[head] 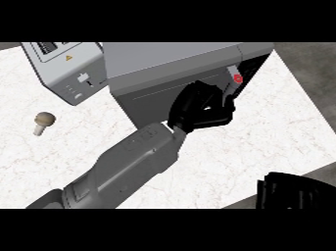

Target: Pick up the milk, place it into the microwave and close the microwave

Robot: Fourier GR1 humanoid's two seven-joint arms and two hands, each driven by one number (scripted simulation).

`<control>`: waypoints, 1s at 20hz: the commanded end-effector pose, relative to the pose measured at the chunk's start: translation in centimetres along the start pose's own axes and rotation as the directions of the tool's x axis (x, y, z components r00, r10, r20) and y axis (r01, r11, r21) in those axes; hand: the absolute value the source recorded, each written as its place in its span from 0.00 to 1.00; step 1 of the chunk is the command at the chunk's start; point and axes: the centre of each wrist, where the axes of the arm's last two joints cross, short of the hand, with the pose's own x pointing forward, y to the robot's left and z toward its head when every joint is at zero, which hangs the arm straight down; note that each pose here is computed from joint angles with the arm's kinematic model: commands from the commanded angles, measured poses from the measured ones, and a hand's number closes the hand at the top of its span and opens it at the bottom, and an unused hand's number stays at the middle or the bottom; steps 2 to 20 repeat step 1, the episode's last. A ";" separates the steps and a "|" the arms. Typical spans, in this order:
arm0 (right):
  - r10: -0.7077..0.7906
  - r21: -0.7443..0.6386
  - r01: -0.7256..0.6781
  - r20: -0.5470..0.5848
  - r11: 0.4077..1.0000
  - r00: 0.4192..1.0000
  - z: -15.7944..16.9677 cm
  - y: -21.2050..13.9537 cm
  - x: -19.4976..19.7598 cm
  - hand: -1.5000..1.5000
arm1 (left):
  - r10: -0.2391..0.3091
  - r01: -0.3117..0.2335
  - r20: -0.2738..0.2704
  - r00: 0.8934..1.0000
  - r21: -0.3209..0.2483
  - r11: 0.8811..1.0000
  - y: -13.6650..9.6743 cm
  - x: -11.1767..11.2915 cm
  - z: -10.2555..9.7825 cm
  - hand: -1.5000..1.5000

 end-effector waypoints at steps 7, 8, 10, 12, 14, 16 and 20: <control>-0.002 -0.015 0.003 0.008 1.000 1.000 -0.1 1.5 0.0 1.00 | 0.076 -0.071 -0.005 0.997 0.274 0.959 7.1 -1.4 0.8 1.00; -0.002 -0.015 0.003 0.008 1.000 1.000 -0.1 1.5 0.0 1.00 | 0.076 -0.071 -0.005 0.997 0.274 0.959 7.1 -1.4 0.8 1.00; -0.002 -0.015 0.003 0.008 1.000 1.000 -0.1 1.5 0.0 1.00 | 0.076 -0.071 -0.005 0.997 0.274 0.959 7.1 -1.4 0.8 1.00; -0.002 -0.015 0.003 0.008 1.000 1.000 -0.1 1.5 0.0 1.00 | 0.076 -0.071 -0.005 0.997 0.274 0.959 7.1 -1.4 0.8 1.00; -0.002 -0.015 0.003 0.008 1.000 1.000 -0.1 1.5 0.0 1.00 | 0.076 -0.071 -0.005 0.997 0.274 0.959 7.1 -1.4 0.8 1.00; -0.002 -0.015 0.003 0.008 1.000 1.000 -0.1 1.5 0.0 1.00 | 0.076 -0.071 -0.005 0.997 0.274 0.959 7.1 -1.4 0.8 1.00; -0.002 -0.015 0.003 0.008 1.000 1.000 -0.1 1.5 0.0 1.00 | 0.076 -0.071 -0.005 0.997 0.274 0.959 7.1 -1.4 0.8 1.00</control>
